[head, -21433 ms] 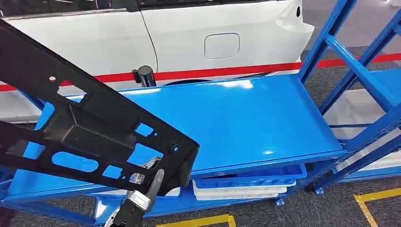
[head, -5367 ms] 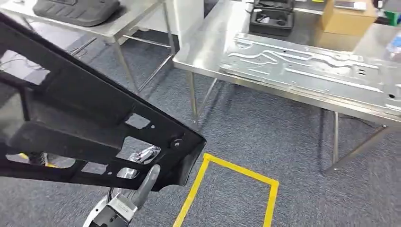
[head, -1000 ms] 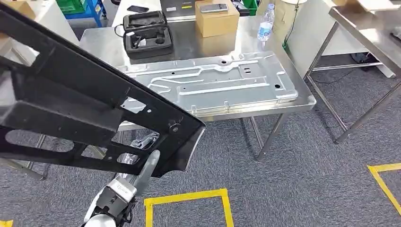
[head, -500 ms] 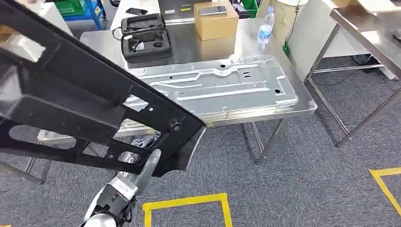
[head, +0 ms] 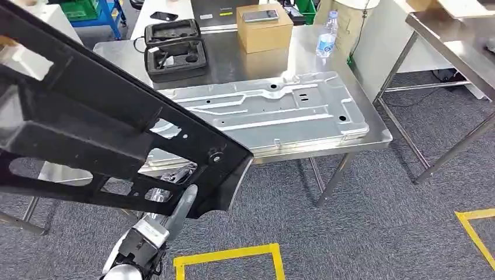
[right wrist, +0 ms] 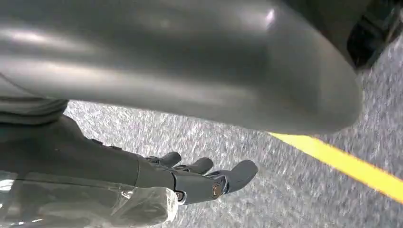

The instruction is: Take the parts from the cabinet and place them on the table.

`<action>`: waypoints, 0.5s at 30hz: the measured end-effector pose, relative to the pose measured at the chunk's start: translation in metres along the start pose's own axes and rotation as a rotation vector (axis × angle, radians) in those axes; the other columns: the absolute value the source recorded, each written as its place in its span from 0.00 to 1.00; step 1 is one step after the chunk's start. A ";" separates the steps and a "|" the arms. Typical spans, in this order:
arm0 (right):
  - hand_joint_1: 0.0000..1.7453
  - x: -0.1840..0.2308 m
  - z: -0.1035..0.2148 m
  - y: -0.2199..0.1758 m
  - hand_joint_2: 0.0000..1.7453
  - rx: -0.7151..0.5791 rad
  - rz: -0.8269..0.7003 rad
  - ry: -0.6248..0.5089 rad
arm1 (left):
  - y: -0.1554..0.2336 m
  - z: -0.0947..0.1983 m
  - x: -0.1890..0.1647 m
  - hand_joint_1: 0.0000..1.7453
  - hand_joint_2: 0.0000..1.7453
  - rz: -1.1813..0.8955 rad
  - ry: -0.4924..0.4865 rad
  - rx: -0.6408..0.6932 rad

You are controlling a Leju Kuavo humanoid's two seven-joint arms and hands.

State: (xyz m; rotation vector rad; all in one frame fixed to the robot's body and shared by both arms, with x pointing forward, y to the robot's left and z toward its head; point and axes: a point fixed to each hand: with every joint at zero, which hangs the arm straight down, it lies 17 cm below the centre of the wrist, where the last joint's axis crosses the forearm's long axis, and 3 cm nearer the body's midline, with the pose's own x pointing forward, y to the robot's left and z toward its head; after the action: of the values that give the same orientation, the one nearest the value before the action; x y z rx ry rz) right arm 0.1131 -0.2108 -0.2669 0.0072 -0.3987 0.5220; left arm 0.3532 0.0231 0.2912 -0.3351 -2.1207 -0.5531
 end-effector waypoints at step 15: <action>0.00 -0.003 0.000 -0.001 0.00 -0.001 0.001 0.010 | 0.000 0.000 0.000 1.00 0.00 -0.001 -0.001 -0.001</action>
State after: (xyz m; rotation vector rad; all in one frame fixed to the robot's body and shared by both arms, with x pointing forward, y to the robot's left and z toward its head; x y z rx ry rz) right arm 0.1113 -0.2125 -0.2677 0.0038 -0.3895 0.5224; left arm 0.3533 0.0230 0.2914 -0.3348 -2.1213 -0.5545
